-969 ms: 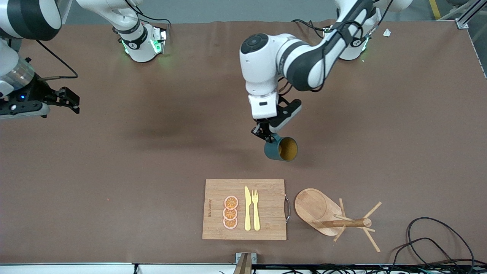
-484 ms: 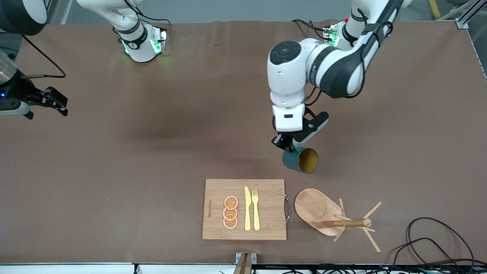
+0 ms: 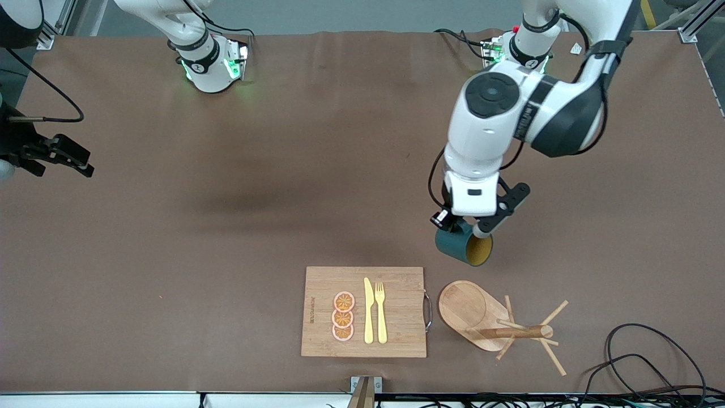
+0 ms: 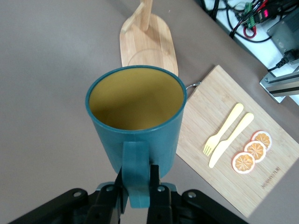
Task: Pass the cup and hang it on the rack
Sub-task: 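Lift the mug and carry it toward the wooden rack, then hook the mug handle onto a rack peg with the left gripper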
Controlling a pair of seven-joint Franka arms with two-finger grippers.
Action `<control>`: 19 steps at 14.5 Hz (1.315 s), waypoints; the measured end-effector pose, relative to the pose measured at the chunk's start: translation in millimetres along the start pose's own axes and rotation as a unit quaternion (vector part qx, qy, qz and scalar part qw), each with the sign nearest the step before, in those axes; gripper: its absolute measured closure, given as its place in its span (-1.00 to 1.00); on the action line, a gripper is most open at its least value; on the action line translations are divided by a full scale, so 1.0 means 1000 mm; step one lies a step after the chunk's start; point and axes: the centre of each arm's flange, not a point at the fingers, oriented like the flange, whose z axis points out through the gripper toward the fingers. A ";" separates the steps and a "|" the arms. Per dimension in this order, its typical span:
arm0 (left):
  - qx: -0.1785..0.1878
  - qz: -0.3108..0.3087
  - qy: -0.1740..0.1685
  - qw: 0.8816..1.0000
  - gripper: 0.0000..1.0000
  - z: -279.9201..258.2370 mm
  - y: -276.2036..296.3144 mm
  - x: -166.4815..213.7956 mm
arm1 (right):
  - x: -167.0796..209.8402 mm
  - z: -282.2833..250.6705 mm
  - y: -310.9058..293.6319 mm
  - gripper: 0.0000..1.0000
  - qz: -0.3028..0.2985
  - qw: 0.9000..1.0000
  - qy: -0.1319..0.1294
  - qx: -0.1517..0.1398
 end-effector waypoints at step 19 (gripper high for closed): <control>-0.114 -0.252 -0.229 0.933 0.58 -0.008 -0.047 0.166 | 0.007 -0.002 -0.001 -1.00 -0.016 1.000 0.004 -0.001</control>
